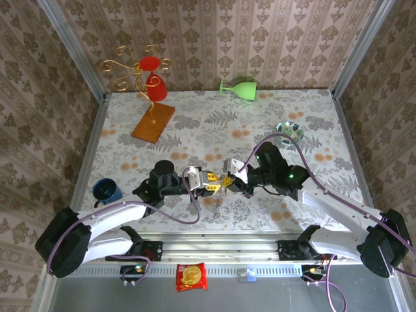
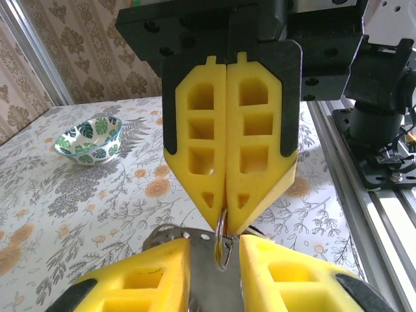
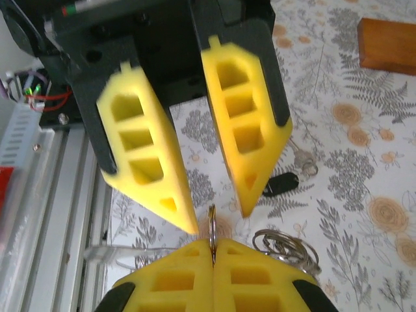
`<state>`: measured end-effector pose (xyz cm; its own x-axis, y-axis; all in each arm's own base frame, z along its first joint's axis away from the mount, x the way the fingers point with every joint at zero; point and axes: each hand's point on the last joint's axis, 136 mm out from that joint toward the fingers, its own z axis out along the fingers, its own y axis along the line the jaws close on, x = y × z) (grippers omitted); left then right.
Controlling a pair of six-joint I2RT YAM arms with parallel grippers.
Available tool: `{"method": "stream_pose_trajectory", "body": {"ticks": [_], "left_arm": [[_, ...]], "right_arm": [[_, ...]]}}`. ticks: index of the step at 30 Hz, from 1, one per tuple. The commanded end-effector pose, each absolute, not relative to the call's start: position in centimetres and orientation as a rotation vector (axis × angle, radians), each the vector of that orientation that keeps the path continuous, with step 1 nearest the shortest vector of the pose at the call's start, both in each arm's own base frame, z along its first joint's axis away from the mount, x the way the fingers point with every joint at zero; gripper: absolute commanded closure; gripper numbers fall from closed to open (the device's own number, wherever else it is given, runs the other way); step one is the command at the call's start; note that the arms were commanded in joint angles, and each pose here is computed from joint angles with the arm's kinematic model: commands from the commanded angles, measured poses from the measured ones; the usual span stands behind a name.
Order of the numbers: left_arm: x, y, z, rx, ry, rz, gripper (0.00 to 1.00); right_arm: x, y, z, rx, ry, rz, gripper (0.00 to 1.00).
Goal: Put the keys on the keyring
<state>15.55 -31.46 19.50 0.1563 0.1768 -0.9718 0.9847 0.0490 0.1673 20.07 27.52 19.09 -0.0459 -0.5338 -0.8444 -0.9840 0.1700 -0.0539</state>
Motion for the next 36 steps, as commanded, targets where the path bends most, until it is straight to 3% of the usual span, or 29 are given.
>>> {"method": "stream_pose_trajectory", "body": {"ticks": [1, 15, 24, 26, 29, 36], "left_arm": [[15.7, -31.5, 20.1, 1.384, 1.224, -0.924, 0.74], [15.7, -31.9, 20.0, 1.46, 1.224, -0.906, 0.83], [15.4, -31.8, 19.6, 1.488, 1.225, -0.91, 1.0], [15.4, -31.8, 19.8, 1.483, 1.217, -0.906, 1.0], [15.4, -31.6, 20.0, 1.459, 1.206, -0.903, 1.0], [15.2, -31.5, 20.6, 1.405, 1.179, -0.934, 1.0]], "right_arm": [[20.3, 27.3, 19.6, -1.552, 1.678, 0.646, 1.0], [19.5, 28.5, 19.3, -1.768, 1.648, 0.544, 1.0], [19.3, 29.0, 20.4, -1.705, 1.604, 0.594, 0.99], [19.6, 28.6, 20.4, -1.659, 1.628, 0.588, 0.85], [20.0, 27.7, 20.4, -1.583, 1.651, 0.59, 0.73], [20.2, 26.5, 19.0, -1.502, 1.702, 0.593, 0.7]]}}
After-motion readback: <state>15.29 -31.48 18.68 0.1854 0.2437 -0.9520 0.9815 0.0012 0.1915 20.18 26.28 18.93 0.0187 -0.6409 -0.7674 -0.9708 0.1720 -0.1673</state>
